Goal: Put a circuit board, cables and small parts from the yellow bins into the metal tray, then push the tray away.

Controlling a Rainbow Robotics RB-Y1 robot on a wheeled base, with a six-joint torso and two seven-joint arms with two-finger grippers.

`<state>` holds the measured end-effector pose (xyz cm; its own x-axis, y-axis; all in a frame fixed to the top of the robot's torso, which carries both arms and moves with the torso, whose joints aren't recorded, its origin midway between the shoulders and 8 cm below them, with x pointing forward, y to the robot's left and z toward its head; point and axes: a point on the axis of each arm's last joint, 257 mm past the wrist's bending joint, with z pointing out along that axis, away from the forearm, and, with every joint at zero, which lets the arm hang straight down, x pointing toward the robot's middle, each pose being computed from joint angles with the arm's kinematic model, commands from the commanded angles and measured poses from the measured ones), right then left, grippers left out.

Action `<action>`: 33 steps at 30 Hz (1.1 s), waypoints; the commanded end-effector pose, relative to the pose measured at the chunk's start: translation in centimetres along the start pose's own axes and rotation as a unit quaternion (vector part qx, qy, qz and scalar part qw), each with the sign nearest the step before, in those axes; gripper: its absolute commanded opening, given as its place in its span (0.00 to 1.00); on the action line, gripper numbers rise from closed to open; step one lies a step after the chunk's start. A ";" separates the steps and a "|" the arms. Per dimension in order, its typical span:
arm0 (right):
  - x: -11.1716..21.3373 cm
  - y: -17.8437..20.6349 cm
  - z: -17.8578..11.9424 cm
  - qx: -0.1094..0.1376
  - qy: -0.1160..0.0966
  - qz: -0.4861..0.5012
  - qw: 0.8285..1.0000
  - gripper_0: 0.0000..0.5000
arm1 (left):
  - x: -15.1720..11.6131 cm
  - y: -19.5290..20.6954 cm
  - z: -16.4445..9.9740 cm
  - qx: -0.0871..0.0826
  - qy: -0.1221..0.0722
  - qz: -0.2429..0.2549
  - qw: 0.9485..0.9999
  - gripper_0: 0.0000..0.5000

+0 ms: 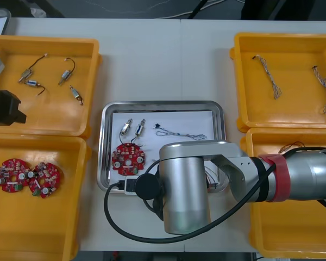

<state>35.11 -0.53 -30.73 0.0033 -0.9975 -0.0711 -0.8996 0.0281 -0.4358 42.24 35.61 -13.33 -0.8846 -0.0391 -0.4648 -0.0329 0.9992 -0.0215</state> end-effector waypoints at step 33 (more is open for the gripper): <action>-1.0 2.7 1.0 -0.015 -0.009 -0.012 1.000 0.01 | -0.7 1.7 -1.5 -0.025 -0.018 0.043 0.999 1.00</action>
<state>34.52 -0.37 -32.13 -0.0161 -0.9971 -0.0741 -0.9046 0.0461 -0.4238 42.24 35.61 -13.33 -0.8846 -0.0391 -0.4648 -0.0329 0.9992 -0.0214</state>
